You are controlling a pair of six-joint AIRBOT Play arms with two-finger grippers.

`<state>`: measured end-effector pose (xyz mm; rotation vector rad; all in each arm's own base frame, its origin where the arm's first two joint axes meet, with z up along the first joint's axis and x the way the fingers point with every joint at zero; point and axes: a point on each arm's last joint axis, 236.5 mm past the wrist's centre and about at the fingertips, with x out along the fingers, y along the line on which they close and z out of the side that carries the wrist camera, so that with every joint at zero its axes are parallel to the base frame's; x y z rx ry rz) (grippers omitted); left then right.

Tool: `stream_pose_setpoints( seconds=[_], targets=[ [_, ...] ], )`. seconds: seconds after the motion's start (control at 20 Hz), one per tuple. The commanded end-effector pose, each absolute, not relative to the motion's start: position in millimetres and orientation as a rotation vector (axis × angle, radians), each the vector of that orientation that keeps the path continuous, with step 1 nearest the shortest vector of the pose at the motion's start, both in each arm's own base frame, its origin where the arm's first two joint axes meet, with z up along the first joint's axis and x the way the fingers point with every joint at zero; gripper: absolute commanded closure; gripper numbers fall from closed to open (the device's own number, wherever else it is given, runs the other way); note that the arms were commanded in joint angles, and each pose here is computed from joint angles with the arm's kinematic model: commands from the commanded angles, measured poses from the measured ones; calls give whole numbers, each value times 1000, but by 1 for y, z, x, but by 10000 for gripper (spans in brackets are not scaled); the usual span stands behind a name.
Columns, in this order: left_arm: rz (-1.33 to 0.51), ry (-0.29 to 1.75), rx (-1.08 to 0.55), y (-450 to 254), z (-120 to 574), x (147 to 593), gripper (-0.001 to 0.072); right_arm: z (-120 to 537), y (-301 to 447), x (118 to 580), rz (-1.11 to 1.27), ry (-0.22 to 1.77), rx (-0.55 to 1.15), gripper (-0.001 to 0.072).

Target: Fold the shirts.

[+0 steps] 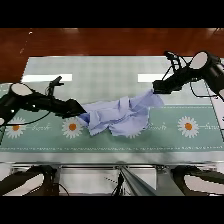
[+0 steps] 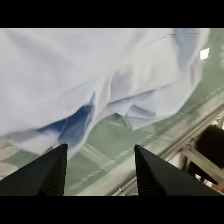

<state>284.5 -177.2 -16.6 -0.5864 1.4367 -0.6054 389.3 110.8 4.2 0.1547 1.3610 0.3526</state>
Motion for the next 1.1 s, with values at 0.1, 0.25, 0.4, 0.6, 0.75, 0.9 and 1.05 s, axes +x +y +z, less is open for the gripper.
stream_pose_setpoints(
  seconds=[0.1, 0.25, 0.4, 0.6, 0.75, 0.9, 1.05],
  targets=[
    [-552, 1517, -532, -203, -55, 278, 204, 3, 108, 387, 359, 1368, 127, 692],
    [-555, 1594, -522, -213, -74, 266, 204, 3, 108, 387, 364, 1367, 121, 692],
    [-585, 1618, -593, -231, -78, 263, 337, 3, 108, 387, 371, 1364, 112, 692],
    [-690, 1556, -682, -252, -54, 273, 686, -1, 98, 388, 344, 1369, 71, 692],
    [-824, 1452, -632, -259, -2, 290, 687, 5, 93, 384, 336, 1368, 58, 692],
    [-910, 1105, -539, -246, 119, 333, 687, 44, 85, 385, 325, 1264, 59, 693],
    [-844, 616, -436, -192, 287, 364, 686, 119, 68, 378, 295, 1048, 53, 693]
  ],
)
